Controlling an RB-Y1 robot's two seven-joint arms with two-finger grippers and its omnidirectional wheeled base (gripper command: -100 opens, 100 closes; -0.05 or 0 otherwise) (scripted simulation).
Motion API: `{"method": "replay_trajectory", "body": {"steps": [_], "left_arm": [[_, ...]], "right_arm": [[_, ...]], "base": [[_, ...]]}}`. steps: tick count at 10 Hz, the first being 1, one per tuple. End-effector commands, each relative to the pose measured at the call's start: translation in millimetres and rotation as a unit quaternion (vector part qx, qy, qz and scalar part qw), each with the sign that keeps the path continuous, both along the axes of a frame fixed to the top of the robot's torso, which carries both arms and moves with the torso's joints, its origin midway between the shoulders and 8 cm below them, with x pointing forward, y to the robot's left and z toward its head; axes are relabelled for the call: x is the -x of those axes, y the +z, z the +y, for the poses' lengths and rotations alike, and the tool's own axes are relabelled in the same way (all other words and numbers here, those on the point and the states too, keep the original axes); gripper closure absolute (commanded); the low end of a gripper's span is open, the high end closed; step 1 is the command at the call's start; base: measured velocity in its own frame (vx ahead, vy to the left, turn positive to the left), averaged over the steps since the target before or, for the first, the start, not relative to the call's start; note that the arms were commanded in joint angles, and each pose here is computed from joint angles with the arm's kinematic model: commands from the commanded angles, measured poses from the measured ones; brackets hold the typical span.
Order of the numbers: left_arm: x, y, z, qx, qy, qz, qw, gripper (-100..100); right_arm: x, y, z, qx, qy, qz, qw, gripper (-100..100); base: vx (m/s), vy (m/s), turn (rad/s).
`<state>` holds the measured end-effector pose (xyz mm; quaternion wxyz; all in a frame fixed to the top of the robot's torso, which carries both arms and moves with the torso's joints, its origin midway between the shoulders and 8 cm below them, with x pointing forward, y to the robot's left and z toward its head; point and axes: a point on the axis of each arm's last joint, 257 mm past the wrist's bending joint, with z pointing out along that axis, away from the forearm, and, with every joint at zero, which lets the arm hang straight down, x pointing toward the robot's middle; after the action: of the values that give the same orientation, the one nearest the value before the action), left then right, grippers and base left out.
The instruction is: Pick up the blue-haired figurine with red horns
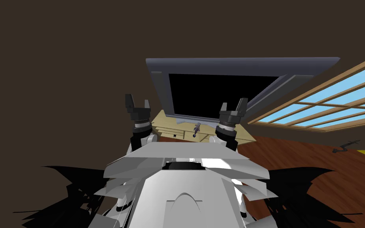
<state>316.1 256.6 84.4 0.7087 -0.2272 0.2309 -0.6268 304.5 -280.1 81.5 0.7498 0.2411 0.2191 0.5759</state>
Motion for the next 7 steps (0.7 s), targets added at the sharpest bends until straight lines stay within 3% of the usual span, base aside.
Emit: {"method": "replay_trajectory", "body": {"steps": [1, 4, 6, 7], "left_arm": [[0.0, 0.0, 0.0, 0.0, 0.0, 0.0, 1.0, 0], [0.0, 0.0, 0.0, 0.0, 0.0, 0.0, 1.0, 0], [0.0, 0.0, 0.0, 0.0, 0.0, 0.0, 1.0, 0], [0.0, 0.0, 0.0, 0.0, 0.0, 0.0, 1.0, 0]], "right_arm": [[-13.4, -9.3, 9.3, 0.028, 0.002, 0.021, 0.9994, -100], [-43.2, -33.7, 25.7, 0.083, -0.003, 0.069, 0.9942, -100], [-68.3, -57.9, 36.9, 0.129, -0.013, 0.109, 0.9855, -100], [-68.8, -58.5, 36.7, 0.129, -0.013, 0.111, 0.9853, -100]], "base": [[0.004, 0.008, 0.03], [0.008, 0.015, 0.034], [0.01, 0.017, 0.044], [0.008, 0.01, 0.015]]}}
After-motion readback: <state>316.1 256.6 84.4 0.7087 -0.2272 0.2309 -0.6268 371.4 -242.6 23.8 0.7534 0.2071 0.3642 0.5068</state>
